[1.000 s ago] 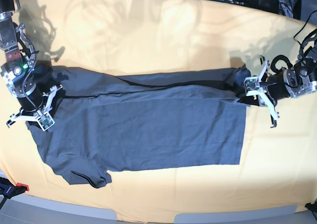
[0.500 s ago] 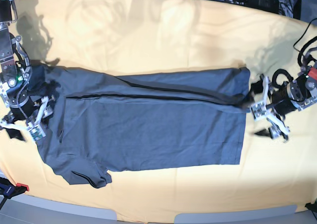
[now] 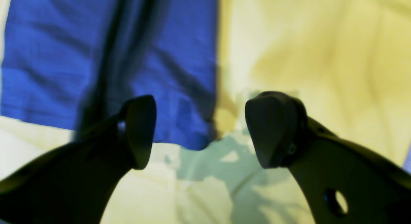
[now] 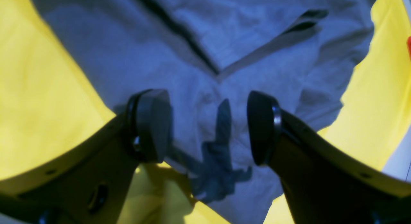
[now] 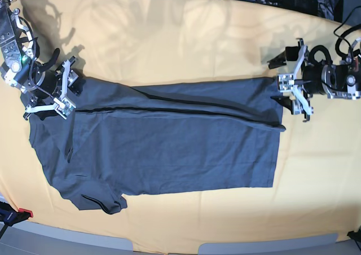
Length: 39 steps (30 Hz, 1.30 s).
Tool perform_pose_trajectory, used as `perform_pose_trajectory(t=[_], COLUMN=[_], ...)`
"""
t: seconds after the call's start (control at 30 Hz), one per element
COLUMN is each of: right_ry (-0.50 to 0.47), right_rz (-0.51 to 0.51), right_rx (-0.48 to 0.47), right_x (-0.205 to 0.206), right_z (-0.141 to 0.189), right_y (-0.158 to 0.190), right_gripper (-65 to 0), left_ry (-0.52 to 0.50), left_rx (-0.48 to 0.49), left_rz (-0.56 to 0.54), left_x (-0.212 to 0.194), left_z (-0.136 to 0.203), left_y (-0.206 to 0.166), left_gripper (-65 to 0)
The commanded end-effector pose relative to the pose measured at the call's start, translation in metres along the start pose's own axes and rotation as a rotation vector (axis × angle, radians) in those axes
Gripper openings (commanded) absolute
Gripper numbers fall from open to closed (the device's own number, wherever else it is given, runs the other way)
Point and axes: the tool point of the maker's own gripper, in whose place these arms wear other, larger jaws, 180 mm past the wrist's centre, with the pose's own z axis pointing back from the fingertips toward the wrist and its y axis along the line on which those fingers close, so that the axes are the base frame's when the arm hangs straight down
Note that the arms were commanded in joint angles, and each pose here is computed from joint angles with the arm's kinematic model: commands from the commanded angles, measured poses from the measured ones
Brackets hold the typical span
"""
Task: Fold the T-shirt properly
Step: 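Regrasp the folded edge with both grippers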
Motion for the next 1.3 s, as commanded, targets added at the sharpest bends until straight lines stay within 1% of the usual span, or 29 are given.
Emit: perform_pose_trajectory(t=[0.0, 0.17, 0.33, 0.4, 0.53, 0.63, 0.67, 0.7, 0.8, 0.83, 0.87, 0.97, 1.03, 1.13, 1.17, 1.2, 1.27], right_ry=[-0.036, -0.045, -0.065, -0.063, -0.060, -0.041, -0.033, -0.019, 0.015, 0.024, 0.033, 0.050, 0.071, 0.099, 0.100, 0.100, 0.098], right_rz=[0.014, 0.013, -0.024, -0.032, -0.033, -0.032, -0.026, -0.015, 0.011, 0.012, 0.012, 0.009, 0.023, 0.038, 0.037, 0.036, 0.032], right_rx=[-0.027, -0.026, -0.066, -0.074, -0.075, -0.070, -0.059, -0.038, 0.025, 0.032, 0.038, 0.048, 0.012, -0.078, -0.088, -0.089, -0.085], right_x=[0.009, 0.010, 0.013, 0.013, 0.012, 0.008, 0.006, 0.002, -0.011, -0.015, -0.018, -0.025, -0.030, -0.035, -0.036, -0.035, -0.035], right_z=[0.006, 0.006, 0.006, 0.006, 0.006, 0.006, 0.006, 0.005, 0.005, 0.005, 0.005, 0.005, 0.005, 0.006, 0.006, 0.006, 0.006], right_y=[-0.011, -0.010, -0.017, -0.019, -0.019, -0.017, -0.014, -0.009, 0.010, 0.014, 0.017, 0.024, 0.018, 0.002, 0.001, 0.000, 0.001], right_gripper=[-26.3, -26.3, -26.3, -26.3, -26.3, -26.3, -26.3, -26.3, -26.3, -26.3, -26.3, -26.3, -26.3, -26.3, -26.3, -26.3, -26.3], left_ry=[-0.008, 0.060, 0.049, 0.065, 0.065, 0.076, 0.076, 0.076, 0.072, 0.071, 0.068, 0.059, 0.054, 0.047, 0.044, 0.044, 0.056], left_rx=[0.012, 0.005, 0.023, 0.087, 0.228, 0.278, 0.279, 0.278, 0.246, 0.225, 0.214, 0.201, 0.206, 0.220, 0.205, 0.164, 0.052], left_rz=[-0.014, -0.075, -0.124, -0.122, -0.105, -0.116, -0.115, -0.115, -0.116, -0.119, -0.120, -0.120, -0.118, -0.111, -0.109, -0.112, -0.137], left_x=[0.002, -0.014, -0.018, -0.022, -0.021, -0.022, -0.022, -0.022, -0.021, -0.021, -0.020, -0.018, -0.017, -0.015, -0.015, -0.015, -0.019], left_z=[0.007, 0.002, 0.000, 0.000, 0.004, 0.006, 0.007, 0.006, 0.004, 0.002, 0.001, -0.002, -0.003, -0.004, -0.004, -0.005, -0.007], left_y=[0.004, -0.005, -0.001, 0.011, 0.036, 0.045, 0.045, 0.045, 0.039, 0.035, 0.033, 0.030, 0.030, 0.033, 0.030, 0.023, 0.003], left_gripper=[-17.3, -17.3, -17.3, -17.4, -17.6, -18.4, -20.7, -24.5, -37.8, -40.1, -40.8, -41.1, -41.1, -41.0, -40.6, -38.8, -31.3])
